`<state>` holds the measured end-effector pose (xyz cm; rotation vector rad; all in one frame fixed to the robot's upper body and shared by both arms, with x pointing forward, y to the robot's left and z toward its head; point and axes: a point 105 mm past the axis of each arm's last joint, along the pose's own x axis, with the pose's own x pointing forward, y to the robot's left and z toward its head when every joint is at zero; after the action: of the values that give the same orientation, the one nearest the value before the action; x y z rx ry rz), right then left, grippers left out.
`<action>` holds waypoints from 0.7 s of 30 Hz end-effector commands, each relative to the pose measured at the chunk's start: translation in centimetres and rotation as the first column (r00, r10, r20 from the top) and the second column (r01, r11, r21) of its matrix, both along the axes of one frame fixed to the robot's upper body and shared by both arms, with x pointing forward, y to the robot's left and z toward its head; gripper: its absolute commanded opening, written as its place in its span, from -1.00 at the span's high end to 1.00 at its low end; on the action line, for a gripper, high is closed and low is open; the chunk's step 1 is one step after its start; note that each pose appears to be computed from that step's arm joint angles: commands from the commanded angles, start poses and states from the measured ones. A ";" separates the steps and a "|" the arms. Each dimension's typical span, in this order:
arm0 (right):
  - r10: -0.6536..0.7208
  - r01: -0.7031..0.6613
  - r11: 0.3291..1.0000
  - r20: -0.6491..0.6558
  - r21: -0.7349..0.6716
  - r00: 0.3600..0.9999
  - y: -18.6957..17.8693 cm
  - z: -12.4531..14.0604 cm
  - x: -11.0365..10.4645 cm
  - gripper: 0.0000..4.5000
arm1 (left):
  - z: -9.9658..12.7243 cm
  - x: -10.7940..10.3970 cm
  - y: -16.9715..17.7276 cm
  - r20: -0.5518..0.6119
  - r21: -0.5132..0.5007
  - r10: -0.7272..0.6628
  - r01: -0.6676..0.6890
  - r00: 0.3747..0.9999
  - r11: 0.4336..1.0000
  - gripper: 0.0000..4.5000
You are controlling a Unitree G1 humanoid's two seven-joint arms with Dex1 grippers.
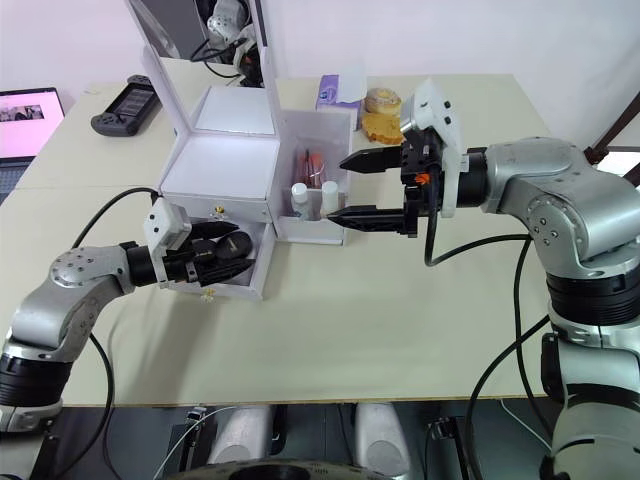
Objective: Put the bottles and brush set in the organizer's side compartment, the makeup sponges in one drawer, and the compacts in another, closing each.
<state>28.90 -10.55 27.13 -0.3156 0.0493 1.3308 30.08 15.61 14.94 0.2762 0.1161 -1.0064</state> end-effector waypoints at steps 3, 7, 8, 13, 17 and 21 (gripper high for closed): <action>-0.001 0.001 1.000 0.054 0.004 0.999 -0.3 1.1 -0.3 -1.00 | 1.5 0.1 0.7 0.048 -0.013 0.013 -0.012 0.999 1.000 -0.99; 0.005 -0.006 1.000 0.048 0.004 0.999 -0.2 1.0 -0.4 -1.00 | 2.2 -0.1 0.7 0.064 -0.039 0.012 -0.010 0.998 0.999 -0.99; 0.007 -0.007 1.000 0.047 0.003 0.999 -0.2 1.0 -0.4 -1.00 | 2.5 -0.1 0.7 0.071 -0.050 0.014 -0.010 0.997 0.999 -0.99; 0.022 -0.022 1.000 0.040 -0.001 0.999 -0.1 0.9 -0.4 -1.00 | 4.5 -1.4 1.3 0.086 -0.116 -0.003 0.013 0.996 0.993 -0.99; 0.040 -0.040 0.999 0.035 -0.006 0.999 -0.1 0.9 -0.2 -1.00 | 6.2 -4.4 2.8 0.012 -0.153 -0.030 0.031 0.999 0.988 -0.99; 0.063 -0.062 0.998 0.038 -0.016 0.997 0.1 0.9 0.2 -1.00 | 5.7 -7.5 4.1 -0.075 -0.143 -0.011 0.000 0.997 0.990 -0.99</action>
<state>29.31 -10.44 26.84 -0.3137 0.0678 1.3800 23.65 19.77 19.83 0.1038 0.1274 -1.0101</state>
